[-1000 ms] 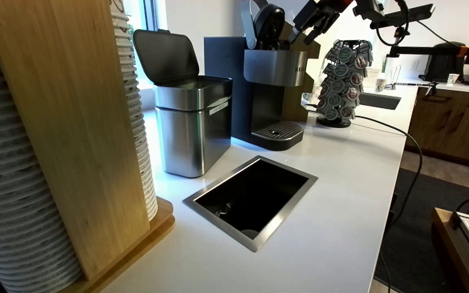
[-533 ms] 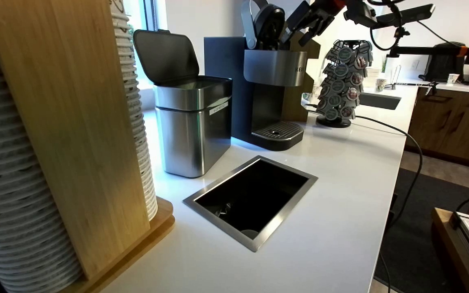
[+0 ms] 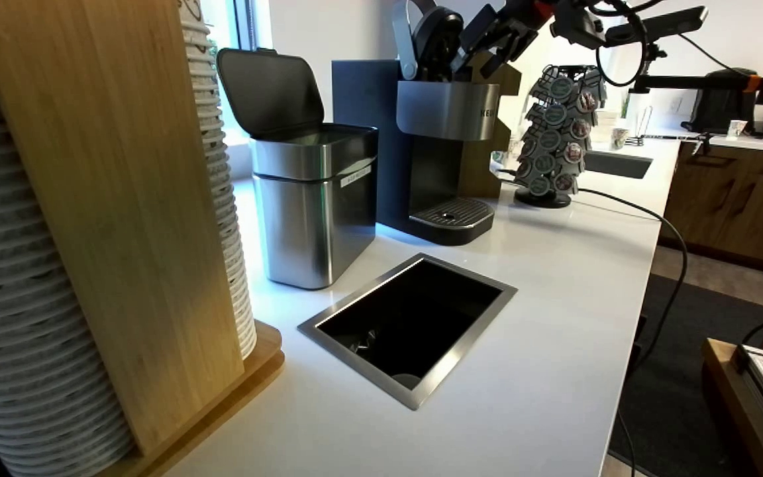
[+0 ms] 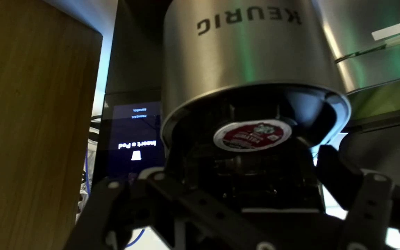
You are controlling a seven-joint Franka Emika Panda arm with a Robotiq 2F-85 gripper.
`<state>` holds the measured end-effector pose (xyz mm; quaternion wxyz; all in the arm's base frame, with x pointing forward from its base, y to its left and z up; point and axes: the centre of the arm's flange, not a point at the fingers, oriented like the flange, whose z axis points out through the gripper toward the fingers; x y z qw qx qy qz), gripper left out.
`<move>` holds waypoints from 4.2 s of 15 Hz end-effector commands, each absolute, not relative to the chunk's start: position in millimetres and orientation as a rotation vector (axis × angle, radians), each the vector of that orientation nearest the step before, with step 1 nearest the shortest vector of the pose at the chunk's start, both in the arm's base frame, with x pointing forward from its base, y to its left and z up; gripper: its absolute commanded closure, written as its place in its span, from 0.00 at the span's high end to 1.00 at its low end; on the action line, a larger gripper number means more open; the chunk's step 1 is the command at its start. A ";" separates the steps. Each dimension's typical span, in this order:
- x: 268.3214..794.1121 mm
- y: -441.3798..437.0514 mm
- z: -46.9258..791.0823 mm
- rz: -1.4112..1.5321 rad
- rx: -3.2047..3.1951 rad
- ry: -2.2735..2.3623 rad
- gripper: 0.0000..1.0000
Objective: Open the lid of coffee maker, then remove the coffee pod from the coffeemaker and put it in the bin and finally close the lid of the bin
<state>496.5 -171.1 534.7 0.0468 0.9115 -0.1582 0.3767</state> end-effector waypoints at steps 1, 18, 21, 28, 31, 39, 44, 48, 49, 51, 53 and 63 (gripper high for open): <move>504.8 -169.2 531.2 1.157 2.756 -0.514 0.86; 513.2 -166.4 525.1 1.135 2.748 -0.548 0.53; 512.9 -165.6 528.6 1.142 2.745 -0.550 0.33; 509.7 -173.4 532.0 1.145 2.728 -0.566 0.08; 506.6 -177.1 536.4 1.146 2.721 -0.562 0.00; 505.9 -165.7 541.1 1.165 2.741 -0.476 0.54; 501.7 -168.5 543.8 1.152 2.735 -0.468 0.76; 500.2 -169.3 544.8 1.152 2.747 -0.452 0.72; 500.4 -169.4 544.1 1.148 2.747 -0.444 0.69; 500.7 -169.1 543.2 1.143 2.749 -0.432 0.65; 501.1 -168.4 541.5 1.134 2.757 -0.421 0.62; 501.6 -166.2 538.3 1.109 2.777 -0.384 0.74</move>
